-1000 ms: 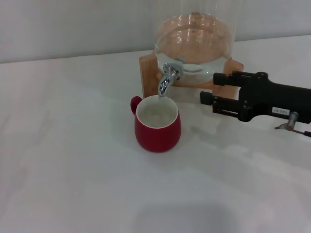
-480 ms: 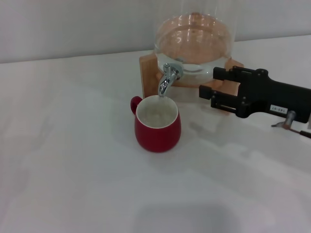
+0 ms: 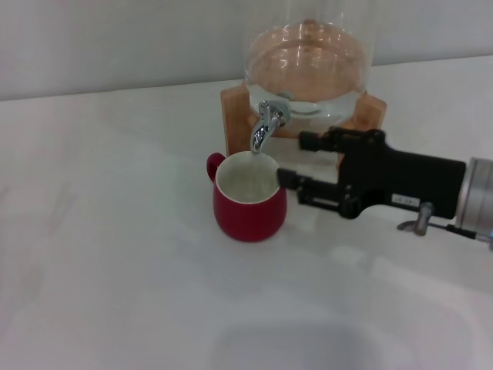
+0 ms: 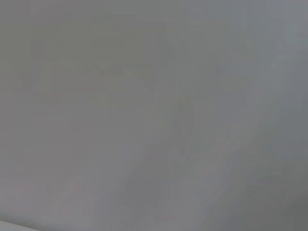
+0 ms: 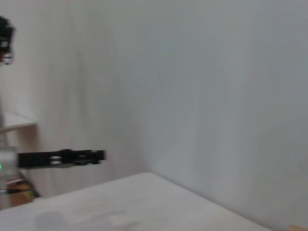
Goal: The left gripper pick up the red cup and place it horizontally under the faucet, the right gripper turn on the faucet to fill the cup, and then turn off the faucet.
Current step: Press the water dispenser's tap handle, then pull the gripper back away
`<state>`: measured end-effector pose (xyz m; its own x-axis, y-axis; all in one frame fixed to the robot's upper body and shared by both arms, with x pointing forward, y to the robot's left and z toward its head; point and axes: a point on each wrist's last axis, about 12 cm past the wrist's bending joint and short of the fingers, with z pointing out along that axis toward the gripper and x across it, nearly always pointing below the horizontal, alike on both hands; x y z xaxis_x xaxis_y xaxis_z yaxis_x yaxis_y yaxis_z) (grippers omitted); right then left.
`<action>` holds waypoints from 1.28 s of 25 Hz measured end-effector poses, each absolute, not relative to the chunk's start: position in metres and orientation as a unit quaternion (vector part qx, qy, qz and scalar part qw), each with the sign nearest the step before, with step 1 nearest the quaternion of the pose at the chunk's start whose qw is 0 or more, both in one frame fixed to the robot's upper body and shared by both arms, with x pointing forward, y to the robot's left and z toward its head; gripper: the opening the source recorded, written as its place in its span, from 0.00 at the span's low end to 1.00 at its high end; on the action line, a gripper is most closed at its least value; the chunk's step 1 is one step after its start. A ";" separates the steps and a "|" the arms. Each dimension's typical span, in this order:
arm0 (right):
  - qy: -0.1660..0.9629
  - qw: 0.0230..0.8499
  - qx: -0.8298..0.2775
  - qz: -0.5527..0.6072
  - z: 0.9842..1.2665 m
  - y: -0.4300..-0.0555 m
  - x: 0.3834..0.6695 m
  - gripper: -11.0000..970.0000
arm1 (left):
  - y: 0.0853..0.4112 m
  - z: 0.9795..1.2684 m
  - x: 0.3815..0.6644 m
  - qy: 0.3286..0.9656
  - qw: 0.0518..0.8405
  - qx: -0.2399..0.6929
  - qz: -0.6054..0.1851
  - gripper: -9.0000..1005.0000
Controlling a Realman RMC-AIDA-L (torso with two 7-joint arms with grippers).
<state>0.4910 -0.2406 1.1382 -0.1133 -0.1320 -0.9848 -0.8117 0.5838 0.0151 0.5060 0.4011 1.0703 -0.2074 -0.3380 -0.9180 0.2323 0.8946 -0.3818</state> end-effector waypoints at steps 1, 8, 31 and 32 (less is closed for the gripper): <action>0.679 0.566 -0.354 0.305 1.139 -0.236 0.490 0.66 | 0.401 1.070 0.506 0.743 0.629 -0.035 -0.226 0.86; 0.655 0.559 -0.387 0.330 1.139 -0.205 0.491 0.66 | 0.400 1.070 0.511 0.745 0.628 -0.037 -0.222 0.86; 0.669 0.579 -0.336 0.323 1.130 -0.190 0.512 0.66 | 0.400 1.069 0.509 0.746 0.626 -0.038 -0.222 0.86; 0.669 0.579 -0.336 0.322 1.130 -0.190 0.512 0.66 | 0.400 1.069 0.509 0.746 0.627 -0.038 -0.222 0.86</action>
